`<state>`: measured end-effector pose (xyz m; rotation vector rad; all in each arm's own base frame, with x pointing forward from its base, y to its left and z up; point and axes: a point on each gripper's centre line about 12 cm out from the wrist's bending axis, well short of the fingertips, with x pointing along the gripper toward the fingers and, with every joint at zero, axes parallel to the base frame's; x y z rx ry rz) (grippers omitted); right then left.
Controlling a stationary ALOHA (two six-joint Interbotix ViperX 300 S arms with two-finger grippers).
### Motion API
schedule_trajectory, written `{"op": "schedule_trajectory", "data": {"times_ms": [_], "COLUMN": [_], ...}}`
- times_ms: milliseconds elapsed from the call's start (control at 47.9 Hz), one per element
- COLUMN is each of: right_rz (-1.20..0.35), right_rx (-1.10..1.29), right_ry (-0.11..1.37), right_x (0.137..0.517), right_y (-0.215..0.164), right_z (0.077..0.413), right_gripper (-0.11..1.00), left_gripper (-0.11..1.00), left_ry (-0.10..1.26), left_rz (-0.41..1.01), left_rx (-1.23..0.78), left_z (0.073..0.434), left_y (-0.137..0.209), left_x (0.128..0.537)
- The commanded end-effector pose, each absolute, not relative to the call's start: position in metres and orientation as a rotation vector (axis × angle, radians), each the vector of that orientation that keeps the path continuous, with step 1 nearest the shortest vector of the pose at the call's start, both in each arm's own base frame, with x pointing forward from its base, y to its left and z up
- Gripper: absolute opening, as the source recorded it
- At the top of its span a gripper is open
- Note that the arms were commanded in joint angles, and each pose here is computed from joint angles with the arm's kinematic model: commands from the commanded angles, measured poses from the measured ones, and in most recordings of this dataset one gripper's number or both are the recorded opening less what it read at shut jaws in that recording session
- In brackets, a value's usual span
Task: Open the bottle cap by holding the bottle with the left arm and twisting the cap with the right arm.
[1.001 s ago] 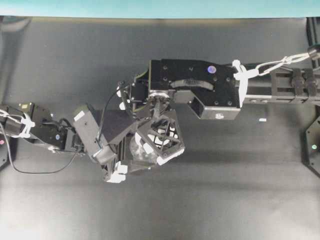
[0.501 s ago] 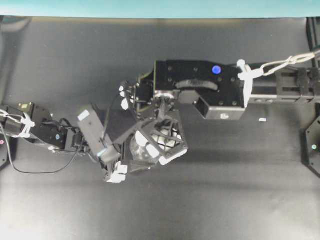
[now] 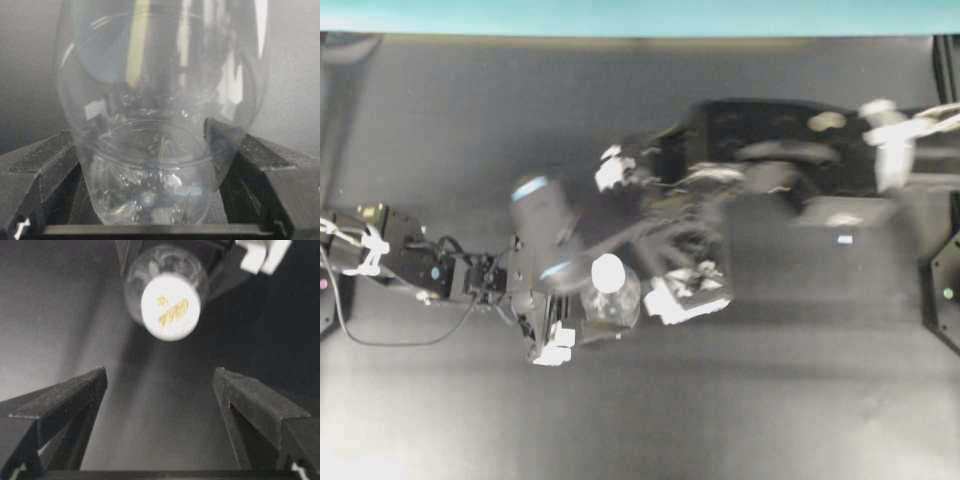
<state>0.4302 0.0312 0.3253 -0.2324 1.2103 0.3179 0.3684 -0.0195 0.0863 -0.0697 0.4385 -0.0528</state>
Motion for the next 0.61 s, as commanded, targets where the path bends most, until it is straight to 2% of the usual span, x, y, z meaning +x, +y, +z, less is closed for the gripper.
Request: {"op": "schedule_trajectory", "data": {"times_ms": [0,63,125,376,584], "right_rz": [0.272,0.249,0.220,0.144,0.101], "right_rx": [-0.188,-0.158,-0.116,0.011,0.087], "right_ry": [1.123,1.093,1.069,1.029,0.913], "right_x": [0.413,0.406,0.396,0.361,0.328], "right_y": [0.029,0.030,0.031,0.033,0.030], "right_z": [0.349,0.352,0.351,0.338,0.335], "right_gripper": [0.82,0.82,0.82,0.82,0.82], "left_gripper": [0.87,0.96,1.00,0.99,0.99], "left_ry": [0.453,0.451,0.448,0.480,0.454], "left_rz": [-0.053,-0.052,-0.051,-0.047,-0.045], "left_rx": [-0.073,-0.074,-0.075,-0.073,-0.072], "left_z": [0.084,0.085,0.087,0.092,0.107], "left_y": [-0.020,-0.020,-0.019,-0.019,-0.018], "left_x": [0.369,0.371,0.374,0.381,0.382]}}
